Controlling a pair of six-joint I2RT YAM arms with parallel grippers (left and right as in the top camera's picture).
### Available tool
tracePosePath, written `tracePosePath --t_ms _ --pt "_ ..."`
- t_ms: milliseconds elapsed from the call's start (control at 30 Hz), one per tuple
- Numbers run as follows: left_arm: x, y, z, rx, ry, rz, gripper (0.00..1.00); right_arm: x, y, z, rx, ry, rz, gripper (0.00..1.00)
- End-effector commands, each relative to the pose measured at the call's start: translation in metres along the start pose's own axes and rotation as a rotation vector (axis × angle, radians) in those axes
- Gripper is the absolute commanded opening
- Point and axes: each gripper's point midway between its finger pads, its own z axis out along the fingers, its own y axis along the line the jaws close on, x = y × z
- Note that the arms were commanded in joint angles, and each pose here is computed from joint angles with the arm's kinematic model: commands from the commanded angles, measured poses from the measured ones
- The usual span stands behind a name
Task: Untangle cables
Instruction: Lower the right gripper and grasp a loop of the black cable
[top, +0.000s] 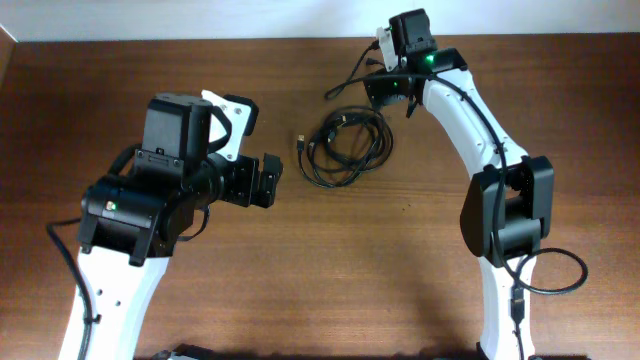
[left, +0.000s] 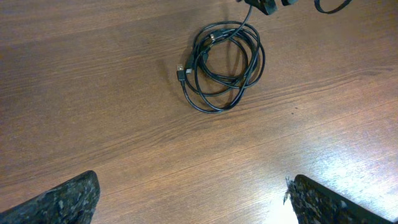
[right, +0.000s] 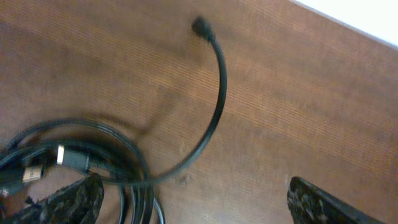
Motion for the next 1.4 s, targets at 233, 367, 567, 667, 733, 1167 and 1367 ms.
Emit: tracePosePath --t_ms 233,367,567,667,733,1167,1367 --pt "-0.006 -0.001 -0.005 -0.008 -0.022 0.02 0.99 0.059 0.013 -0.017 -0.066 0.247 -0.188 0.98" --pt "-0.005 -0.001 -0.005 -0.007 -0.021 0.02 0.99 0.06 0.009 -0.017 -0.036 0.256 -0.095 0.98" --pt "0.002 0.0 -0.005 -0.008 0.011 0.016 0.99 0.037 0.018 -0.023 -0.134 0.173 -0.016 0.98" --pt "0.003 0.0 -0.005 -0.008 0.014 0.015 0.99 0.039 0.023 -0.02 -0.136 0.18 -0.024 0.98" --pt "0.003 0.0 -0.005 -0.008 0.014 0.015 0.99 0.041 0.029 -0.015 -0.139 0.192 -0.034 0.98" --pt "0.003 0.0 -0.005 -0.008 0.015 0.015 0.99 0.053 0.028 0.007 -0.082 0.235 -0.056 0.98" --pt "0.003 0.0 -0.005 -0.008 0.015 0.015 0.99 0.057 0.027 0.014 -0.08 0.248 -0.055 0.98"
